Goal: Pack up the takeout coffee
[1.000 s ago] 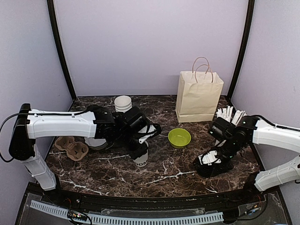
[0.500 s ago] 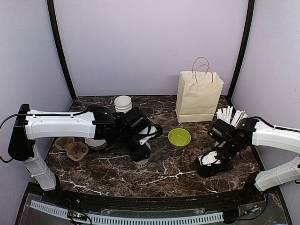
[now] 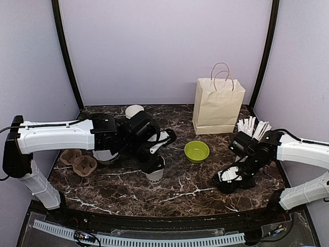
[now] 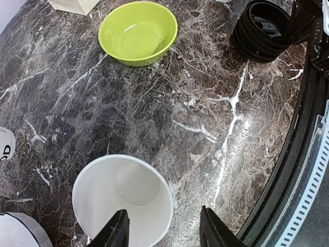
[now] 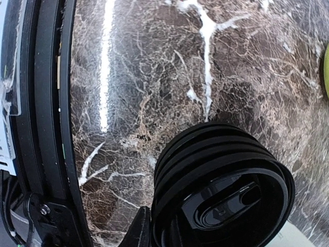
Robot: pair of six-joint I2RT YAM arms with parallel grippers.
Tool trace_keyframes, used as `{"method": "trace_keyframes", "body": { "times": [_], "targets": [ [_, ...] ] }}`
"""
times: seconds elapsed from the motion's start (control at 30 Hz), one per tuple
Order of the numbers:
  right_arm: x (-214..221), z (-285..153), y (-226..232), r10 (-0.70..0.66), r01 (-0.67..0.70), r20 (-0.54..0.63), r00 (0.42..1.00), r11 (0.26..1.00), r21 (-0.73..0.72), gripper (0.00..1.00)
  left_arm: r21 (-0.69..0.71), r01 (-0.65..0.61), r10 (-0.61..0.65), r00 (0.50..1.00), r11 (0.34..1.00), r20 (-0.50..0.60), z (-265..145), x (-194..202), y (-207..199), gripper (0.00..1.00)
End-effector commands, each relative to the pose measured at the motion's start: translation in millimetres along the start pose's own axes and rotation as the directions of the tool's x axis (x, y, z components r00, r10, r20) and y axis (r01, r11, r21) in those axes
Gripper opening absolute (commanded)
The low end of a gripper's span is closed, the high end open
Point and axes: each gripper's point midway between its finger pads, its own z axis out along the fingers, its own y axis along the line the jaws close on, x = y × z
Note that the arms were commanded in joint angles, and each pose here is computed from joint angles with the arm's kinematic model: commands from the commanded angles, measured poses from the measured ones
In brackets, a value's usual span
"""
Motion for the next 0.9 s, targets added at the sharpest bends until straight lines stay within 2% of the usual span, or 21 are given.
{"method": "trace_keyframes", "body": {
  "times": [0.0, 0.1, 0.3, 0.4, 0.5, 0.6, 0.63, 0.73, 0.77, 0.83, 0.87],
  "targets": [
    [-15, -16, 1, 0.018, -0.017, 0.067, 0.998, 1.000, -0.006, 0.09, -0.007, 0.017, -0.016, 0.993, 1.000, 0.118, -35, -27, 2, 0.50],
    [-29, -27, 2, 0.034, -0.031, 0.129, 0.991, 0.999, -0.024, 0.07, -0.006, 0.020, -0.019, 0.990, 1.000, 0.142, -47, -35, 3, 0.53],
    [-45, -47, 1, 0.035, -0.028, 0.183, 0.983, 0.999, -0.040, 0.06, -0.057, -0.006, 0.016, 0.985, 0.998, 0.174, -66, -46, 12, 0.55],
    [-77, -74, -4, 0.017, 0.001, 0.302, 0.953, 0.998, -0.061, 0.06, -0.086, -0.019, 0.039, 0.971, 0.996, 0.238, -73, -55, 16, 0.63],
    [-124, -118, -8, -0.018, 0.071, 0.480, 0.877, 0.993, -0.091, 0.05, -0.122, -0.023, 0.067, 0.927, 0.992, 0.369, -86, -66, 22, 0.73],
    [-167, -162, -10, -0.036, 0.158, 0.636, 0.771, 0.978, -0.135, 0.05, -0.153, -0.041, 0.119, 0.829, 0.987, 0.546, -122, -82, 24, 0.83],
    [-180, -176, -9, -0.029, 0.192, 0.680, 0.732, 0.967, -0.165, 0.05, -0.169, -0.060, 0.152, 0.781, 0.984, 0.606, -125, -85, 23, 0.85],
    [-207, -207, -13, -0.013, 0.260, 0.761, 0.648, 0.944, -0.205, 0.05, -0.172, -0.115, 0.207, 0.601, 0.978, 0.772, -168, -91, 12, 0.93],
    [-214, -217, -14, -0.004, 0.278, 0.785, 0.619, 0.936, -0.215, 0.05, -0.193, -0.127, 0.231, 0.543, 0.973, 0.807, -174, -91, 11, 0.94],
    [-225, -233, -18, 0.019, 0.308, 0.823, 0.568, 0.922, -0.234, 0.06, -0.204, -0.168, 0.260, 0.460, 0.964, 0.849, -188, -91, 3, 0.95],
    [-230, -240, -20, 0.033, 0.319, 0.837, 0.545, 0.916, -0.244, 0.06, -0.216, -0.184, 0.278, 0.445, 0.959, 0.852, -188, -89, 1, 0.95]
  ]
}}
